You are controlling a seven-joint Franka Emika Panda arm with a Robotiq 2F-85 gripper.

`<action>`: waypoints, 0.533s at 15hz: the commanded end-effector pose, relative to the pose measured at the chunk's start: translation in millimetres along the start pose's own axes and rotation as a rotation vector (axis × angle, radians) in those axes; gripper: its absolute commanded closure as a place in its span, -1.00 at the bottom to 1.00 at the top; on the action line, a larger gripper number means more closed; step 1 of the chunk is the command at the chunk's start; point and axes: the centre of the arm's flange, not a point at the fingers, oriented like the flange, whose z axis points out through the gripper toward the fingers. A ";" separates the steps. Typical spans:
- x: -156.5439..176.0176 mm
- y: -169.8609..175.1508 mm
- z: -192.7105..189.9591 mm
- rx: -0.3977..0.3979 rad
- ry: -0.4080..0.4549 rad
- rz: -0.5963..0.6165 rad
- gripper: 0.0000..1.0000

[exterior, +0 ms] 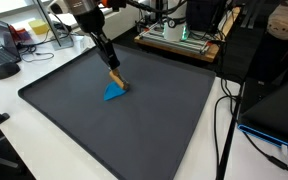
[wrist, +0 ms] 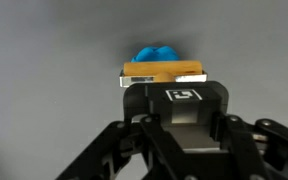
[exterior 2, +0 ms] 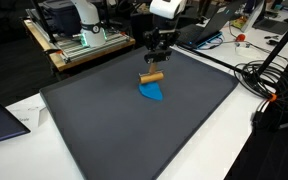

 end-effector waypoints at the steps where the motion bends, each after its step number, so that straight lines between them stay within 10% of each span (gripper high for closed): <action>1: 14.3 2.8 -0.3 0.016 -0.022 0.002 0.55; 8: 28.9 6.4 25.0 0.025 -0.069 -0.008 0.55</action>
